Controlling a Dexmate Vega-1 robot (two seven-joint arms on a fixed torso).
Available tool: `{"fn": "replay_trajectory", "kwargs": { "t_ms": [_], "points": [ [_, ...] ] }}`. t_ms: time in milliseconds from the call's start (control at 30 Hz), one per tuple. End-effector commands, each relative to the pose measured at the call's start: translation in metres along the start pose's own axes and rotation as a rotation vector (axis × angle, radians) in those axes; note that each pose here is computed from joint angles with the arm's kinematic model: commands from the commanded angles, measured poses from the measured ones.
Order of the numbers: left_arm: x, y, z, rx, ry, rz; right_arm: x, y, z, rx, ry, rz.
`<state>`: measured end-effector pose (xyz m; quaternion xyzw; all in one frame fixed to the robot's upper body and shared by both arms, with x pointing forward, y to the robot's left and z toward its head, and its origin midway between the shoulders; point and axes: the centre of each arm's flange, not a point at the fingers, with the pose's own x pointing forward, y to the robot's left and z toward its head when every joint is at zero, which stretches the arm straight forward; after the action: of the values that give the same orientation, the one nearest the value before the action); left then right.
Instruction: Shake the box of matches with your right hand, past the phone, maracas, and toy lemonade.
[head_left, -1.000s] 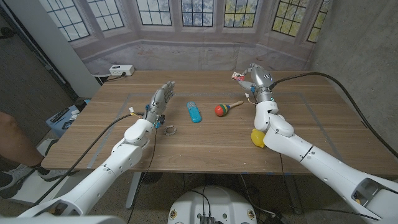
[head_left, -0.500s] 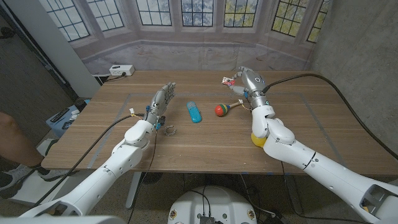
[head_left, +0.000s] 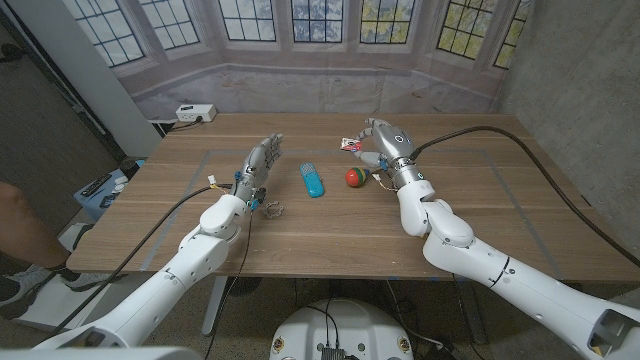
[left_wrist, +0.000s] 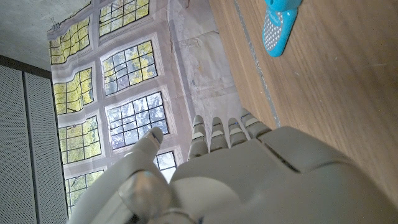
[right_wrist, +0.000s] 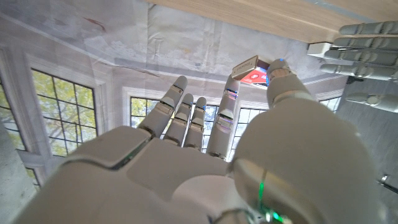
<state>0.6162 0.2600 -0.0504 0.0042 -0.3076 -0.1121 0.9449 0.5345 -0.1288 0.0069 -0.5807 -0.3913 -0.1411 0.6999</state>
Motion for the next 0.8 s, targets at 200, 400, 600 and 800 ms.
{"fn": "replay_trajectory", "kwargs": {
  "t_ms": [200,400,600,800],
  "points": [
    [-0.007,0.002,0.0,0.003,-0.003,0.0,-0.036,0.016,0.038,0.022,-0.13,0.094],
    [-0.008,0.005,-0.001,0.007,-0.003,-0.003,-0.04,0.02,0.044,0.025,-0.147,0.11],
    [-0.007,0.009,0.0,0.013,-0.002,-0.007,-0.037,0.02,0.045,0.023,-0.145,0.096],
    [-0.005,0.015,0.0,0.015,0.001,-0.006,-0.028,0.018,0.047,0.017,-0.136,0.088]
  ]
}}
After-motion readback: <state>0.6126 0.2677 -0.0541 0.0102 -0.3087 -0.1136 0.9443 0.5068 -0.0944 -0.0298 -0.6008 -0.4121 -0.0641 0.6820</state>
